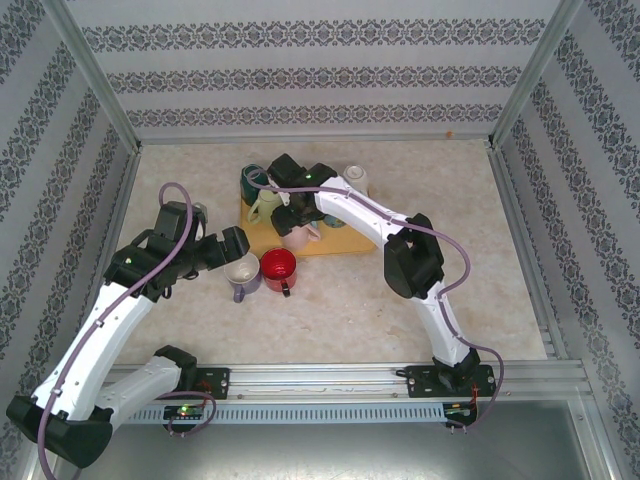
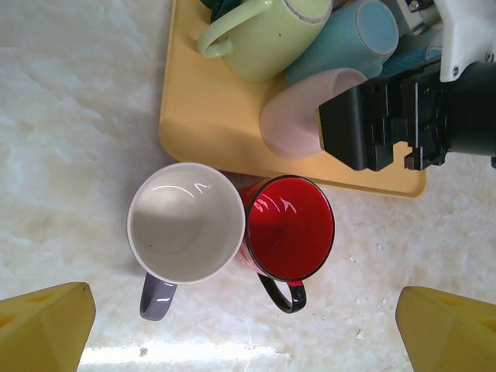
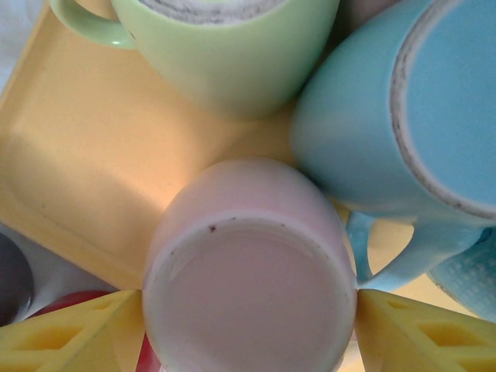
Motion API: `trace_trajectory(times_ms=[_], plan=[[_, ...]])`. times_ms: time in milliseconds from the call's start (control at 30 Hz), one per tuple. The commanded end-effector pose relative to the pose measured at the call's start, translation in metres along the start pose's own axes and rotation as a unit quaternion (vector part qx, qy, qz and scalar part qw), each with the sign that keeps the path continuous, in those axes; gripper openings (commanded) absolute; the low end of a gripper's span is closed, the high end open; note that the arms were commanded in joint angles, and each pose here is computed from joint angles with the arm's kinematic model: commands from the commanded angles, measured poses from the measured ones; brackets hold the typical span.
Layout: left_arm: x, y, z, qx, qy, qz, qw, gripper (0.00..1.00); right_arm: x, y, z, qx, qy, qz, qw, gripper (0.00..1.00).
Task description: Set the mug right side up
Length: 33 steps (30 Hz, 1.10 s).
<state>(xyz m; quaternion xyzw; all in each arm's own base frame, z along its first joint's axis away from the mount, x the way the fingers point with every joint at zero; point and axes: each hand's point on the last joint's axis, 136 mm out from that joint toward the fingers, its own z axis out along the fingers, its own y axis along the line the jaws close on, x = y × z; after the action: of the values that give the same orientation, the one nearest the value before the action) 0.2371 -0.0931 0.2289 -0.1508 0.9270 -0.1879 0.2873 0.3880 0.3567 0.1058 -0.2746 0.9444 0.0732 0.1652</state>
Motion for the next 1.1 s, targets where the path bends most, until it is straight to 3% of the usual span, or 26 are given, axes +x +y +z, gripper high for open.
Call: trace_trajectory(times_ms=[0,167,667,1067], plan=[[0.007,0.001,0.000,0.003,0.006,0.001,1.000,1.00,0.003,0.005,0.011,0.000,0.014,0.000,1.000,0.71],[0.008,0.002,0.000,0.006,0.007,0.001,1.000,1.00,0.003,0.004,0.014,0.005,0.016,0.009,1.000,0.71],[0.004,-0.001,-0.002,0.013,-0.004,0.010,1.000,1.00,0.016,0.026,-0.029,-0.045,0.014,0.027,0.999,0.75],[0.008,-0.004,0.002,0.020,0.005,0.010,1.000,1.00,0.001,0.008,-0.002,0.003,0.014,0.000,1.000,0.83]])
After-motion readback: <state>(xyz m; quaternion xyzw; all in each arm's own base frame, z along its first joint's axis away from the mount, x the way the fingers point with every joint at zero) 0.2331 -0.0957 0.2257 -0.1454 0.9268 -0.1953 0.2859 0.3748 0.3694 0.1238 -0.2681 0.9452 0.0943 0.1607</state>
